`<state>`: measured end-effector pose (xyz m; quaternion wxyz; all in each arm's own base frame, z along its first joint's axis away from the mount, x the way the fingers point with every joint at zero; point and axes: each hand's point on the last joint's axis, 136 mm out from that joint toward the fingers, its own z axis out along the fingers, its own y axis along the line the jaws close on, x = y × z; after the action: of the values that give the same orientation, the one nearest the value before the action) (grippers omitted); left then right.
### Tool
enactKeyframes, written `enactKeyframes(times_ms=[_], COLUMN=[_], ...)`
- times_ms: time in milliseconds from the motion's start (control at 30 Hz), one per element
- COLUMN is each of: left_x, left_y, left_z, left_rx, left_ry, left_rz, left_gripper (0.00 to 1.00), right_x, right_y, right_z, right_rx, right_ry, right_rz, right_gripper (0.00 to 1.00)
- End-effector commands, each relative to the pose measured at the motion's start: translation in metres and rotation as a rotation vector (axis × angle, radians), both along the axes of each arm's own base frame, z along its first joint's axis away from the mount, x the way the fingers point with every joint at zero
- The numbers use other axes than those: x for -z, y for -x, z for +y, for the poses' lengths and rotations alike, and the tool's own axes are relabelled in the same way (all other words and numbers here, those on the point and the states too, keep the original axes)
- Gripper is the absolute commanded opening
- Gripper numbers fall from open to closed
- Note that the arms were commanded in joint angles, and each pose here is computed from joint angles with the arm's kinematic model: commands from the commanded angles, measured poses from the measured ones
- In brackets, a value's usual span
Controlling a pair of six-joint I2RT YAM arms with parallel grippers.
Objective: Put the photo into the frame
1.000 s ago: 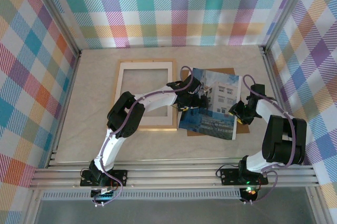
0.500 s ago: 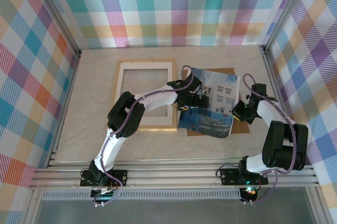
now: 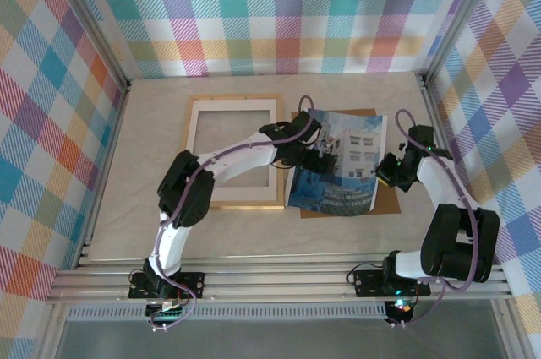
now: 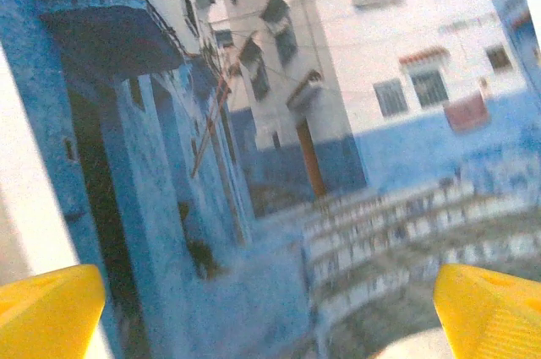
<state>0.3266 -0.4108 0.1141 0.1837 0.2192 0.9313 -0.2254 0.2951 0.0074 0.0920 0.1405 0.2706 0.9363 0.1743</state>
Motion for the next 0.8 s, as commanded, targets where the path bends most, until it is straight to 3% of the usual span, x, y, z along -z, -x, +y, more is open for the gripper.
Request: enactKeyframes(times_ms=[0, 167, 367, 667, 767], left_x=[-0.031, -0.043, -0.050, -0.029, -0.026], left_y=[0.022, 0.059, 0.093, 0.099, 0.081], left_z=[-0.005, -0.028, -0.072, -0.124, -0.127], left_rx=[0.175, 0.345, 0.441, 0.502, 0.441], left_ry=[-0.017, -0.014, 0.074, 0.063, 0.015], left_rz=[-0.199, -0.410, -0.506, -0.535, -0.586], left_gripper=[1.00, 1.00, 1.00, 1.00, 1.00], right_x=[-0.039, -0.066, -0.077, -0.089, -0.091], right_y=[-0.017, -0.046, -0.066, -0.070, -0.069], right_z=[0.007, 0.015, 0.018, 0.021, 0.024], right_rx=[-0.022, -0.022, -0.009, -0.002, 0.001], right_ry=[-0.043, -0.122, -0.162, -0.190, -0.209], right_rz=[-0.079, -0.138, -0.179, -0.225, -0.234], right_gripper=[0.01, 0.00, 0.00, 0.00, 0.00])
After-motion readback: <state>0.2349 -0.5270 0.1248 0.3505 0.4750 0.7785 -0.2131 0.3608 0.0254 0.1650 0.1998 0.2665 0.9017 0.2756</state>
